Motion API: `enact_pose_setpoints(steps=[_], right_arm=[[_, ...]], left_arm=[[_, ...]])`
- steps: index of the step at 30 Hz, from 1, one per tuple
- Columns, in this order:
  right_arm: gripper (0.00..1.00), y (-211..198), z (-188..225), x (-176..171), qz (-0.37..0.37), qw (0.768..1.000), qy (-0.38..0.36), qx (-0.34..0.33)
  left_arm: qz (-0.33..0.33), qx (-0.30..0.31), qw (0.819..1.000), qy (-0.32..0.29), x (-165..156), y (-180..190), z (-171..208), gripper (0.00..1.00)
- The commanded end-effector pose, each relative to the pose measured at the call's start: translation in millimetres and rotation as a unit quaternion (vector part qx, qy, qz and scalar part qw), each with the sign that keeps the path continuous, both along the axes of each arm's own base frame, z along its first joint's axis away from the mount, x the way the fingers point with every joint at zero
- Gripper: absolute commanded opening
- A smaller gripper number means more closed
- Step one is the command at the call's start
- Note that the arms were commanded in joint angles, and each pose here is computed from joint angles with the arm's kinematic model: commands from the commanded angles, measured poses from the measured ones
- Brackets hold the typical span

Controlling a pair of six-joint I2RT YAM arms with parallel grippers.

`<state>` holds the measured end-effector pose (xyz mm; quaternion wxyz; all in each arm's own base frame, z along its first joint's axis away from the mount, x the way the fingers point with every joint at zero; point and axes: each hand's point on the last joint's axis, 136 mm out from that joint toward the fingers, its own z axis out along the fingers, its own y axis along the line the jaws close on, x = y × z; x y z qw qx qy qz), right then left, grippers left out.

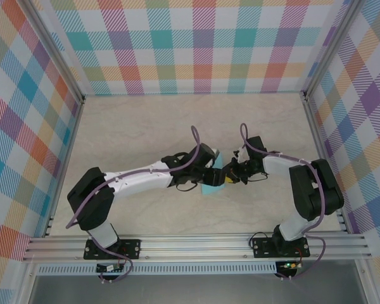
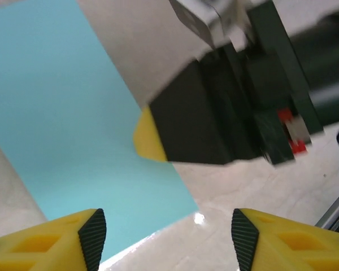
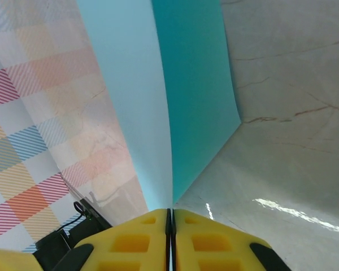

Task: Fold a paper plane with a square sheet of paper (pick it up from the middle)
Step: Third fold the triangle at the center of the table.

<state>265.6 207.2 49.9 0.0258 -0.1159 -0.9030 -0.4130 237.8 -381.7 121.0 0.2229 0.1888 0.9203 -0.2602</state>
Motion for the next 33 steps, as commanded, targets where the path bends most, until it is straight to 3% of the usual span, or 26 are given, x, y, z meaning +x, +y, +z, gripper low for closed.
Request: enact_pose_setpoints(steps=[1,13,22,26,28,33], right_arm=[[0.15,3,9,2,0.004,1.000,0.002,0.016],[0.18,7,9,4,0.018,1.000,0.005,0.022],[0.18,6,11,4,0.019,1.000,0.002,0.019],[0.18,6,11,4,0.020,1.000,0.001,0.018],[0.18,5,11,4,0.020,1.000,0.001,0.016],[0.18,0,9,2,0.022,1.000,0.000,-0.001]], left_arm=[[-0.013,0.095,0.994,-0.047,-8,11,-20,0.65],[-0.024,0.176,0.979,-0.096,-11,-4,-47,0.67],[-0.050,0.200,0.972,-0.113,-18,-18,-49,0.66],[-0.037,0.217,0.968,-0.123,-14,-11,-49,0.55],[-0.030,0.222,0.966,-0.129,-11,-7,-46,0.40],[-0.035,0.226,0.963,-0.139,-9,-6,-43,0.14]])
